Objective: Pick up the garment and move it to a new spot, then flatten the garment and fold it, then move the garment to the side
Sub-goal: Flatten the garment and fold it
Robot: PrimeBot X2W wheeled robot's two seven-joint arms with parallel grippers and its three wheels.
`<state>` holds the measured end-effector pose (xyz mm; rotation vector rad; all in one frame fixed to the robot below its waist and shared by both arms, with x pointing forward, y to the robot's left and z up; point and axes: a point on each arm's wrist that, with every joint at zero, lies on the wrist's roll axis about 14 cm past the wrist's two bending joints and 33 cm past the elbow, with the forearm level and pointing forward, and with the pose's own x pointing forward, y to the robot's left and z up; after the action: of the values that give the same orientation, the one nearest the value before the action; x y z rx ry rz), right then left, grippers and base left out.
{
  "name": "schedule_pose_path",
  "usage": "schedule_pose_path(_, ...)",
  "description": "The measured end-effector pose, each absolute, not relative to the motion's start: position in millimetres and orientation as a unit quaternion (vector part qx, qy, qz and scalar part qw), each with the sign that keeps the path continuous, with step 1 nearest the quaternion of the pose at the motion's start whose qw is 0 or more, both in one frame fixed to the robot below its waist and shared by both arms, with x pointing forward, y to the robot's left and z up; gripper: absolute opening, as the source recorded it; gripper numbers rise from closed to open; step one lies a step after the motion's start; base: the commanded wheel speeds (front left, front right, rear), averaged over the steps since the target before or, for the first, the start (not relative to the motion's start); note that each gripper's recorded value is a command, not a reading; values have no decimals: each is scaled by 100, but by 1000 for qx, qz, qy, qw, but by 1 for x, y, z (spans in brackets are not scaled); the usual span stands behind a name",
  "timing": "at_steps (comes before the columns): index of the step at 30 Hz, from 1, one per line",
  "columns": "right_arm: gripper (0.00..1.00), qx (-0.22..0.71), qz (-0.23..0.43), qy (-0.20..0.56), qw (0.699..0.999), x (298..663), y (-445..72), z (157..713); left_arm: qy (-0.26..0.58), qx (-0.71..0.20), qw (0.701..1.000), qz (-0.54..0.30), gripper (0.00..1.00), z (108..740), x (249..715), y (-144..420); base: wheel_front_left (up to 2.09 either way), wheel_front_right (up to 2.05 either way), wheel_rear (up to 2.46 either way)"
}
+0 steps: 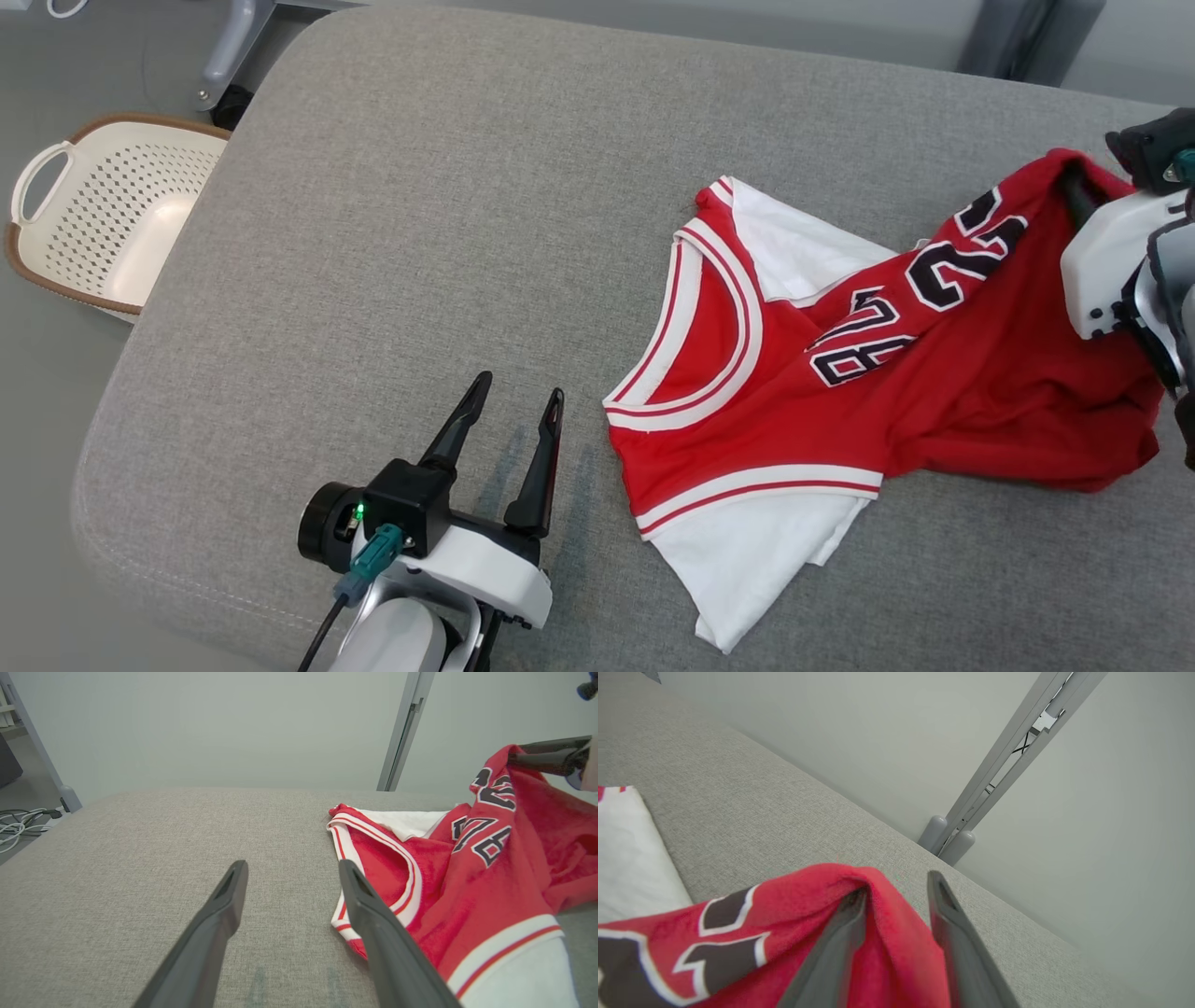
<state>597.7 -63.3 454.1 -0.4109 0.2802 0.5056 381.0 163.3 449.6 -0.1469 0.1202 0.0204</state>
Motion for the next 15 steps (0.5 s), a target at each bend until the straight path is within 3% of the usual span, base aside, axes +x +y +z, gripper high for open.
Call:
schedule_pose_path(9, 100, -155, 230, 94, 956, 591, -76, 477, 49, -76, 996, -2, 100, 457, 381, 154, 0, 0, 0)
schedule_pose_path(15, 100, -105, 202, 90, 970, 561, -102, 469, 45, -76, 996, -29, 100, 459, 382, 138, 0, 0, 0)
